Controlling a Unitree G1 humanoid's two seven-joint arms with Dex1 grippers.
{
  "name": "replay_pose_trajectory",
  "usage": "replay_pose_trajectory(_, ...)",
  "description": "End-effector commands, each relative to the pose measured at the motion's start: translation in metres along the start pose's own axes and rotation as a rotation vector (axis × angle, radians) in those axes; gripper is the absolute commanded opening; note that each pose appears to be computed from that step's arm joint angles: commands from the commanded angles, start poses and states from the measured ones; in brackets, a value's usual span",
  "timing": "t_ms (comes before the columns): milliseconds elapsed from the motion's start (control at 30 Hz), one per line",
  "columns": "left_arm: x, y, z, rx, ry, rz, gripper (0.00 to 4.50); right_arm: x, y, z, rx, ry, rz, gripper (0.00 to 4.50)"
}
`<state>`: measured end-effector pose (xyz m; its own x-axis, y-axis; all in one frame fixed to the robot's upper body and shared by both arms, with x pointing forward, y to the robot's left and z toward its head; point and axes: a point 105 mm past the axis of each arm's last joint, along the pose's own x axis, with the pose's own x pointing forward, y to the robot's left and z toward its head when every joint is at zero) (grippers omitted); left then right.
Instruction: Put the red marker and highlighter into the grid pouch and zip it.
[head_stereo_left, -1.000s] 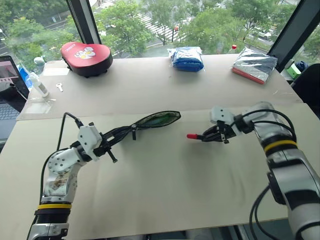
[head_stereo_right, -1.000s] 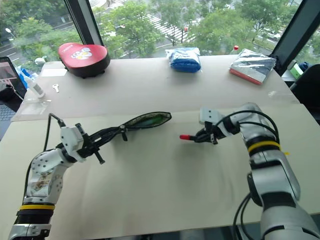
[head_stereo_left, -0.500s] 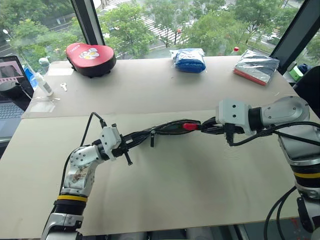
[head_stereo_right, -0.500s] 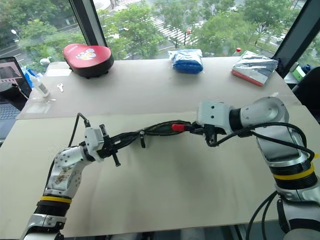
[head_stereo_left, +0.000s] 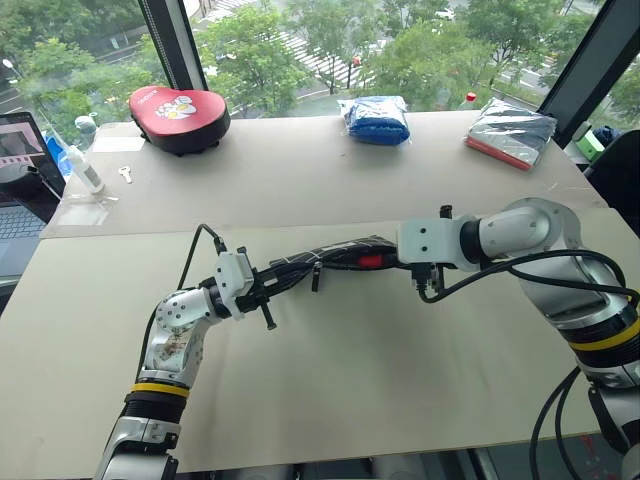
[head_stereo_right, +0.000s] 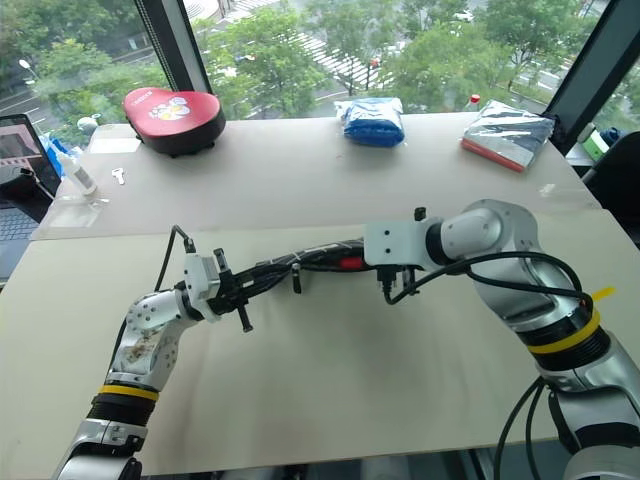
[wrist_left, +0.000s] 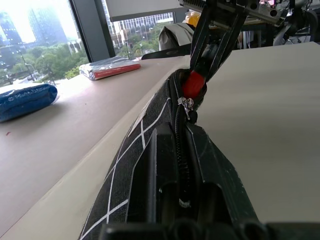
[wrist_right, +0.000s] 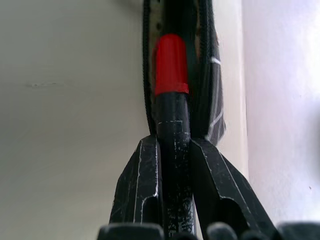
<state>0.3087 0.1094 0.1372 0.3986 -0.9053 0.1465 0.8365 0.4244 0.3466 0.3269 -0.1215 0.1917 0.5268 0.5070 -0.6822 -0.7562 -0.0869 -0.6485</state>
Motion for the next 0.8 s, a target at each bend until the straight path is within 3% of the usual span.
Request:
replay_pose_trajectory(33,0.005,0.005,0.011,0.046,-0.037,-0.006,0.00,-0.005,-0.017,0.010,-0.066,0.003,-0.062,0.45)
replay_pose_trajectory(200,0.008,0.004,0.011,0.044,-0.042,-0.009,0.00,0.013,-0.027,0.029,-0.128,-0.015,-0.089,0.45)
replay_pose_trajectory(500,0.010,0.003,0.011,0.044,-0.047,-0.013,0.00,0.045,-0.020,0.063,-0.199,-0.153,-0.114,0.45)
replay_pose_trajectory(567,0.009,0.003,0.011,0.045,-0.048,-0.012,0.00,0.045,-0.019,0.065,-0.194,-0.188,-0.113,1.45)
replay_pose_trajectory(733,0.009,0.004,0.011,0.046,-0.048,-0.007,0.00,0.038,-0.030,0.052,-0.153,-0.172,-0.176,3.08)
replay_pose_trajectory(800,0.009,0.004,0.011,0.046,-0.048,-0.005,0.00,0.029,-0.033,0.044,-0.115,-0.176,-0.172,3.30)
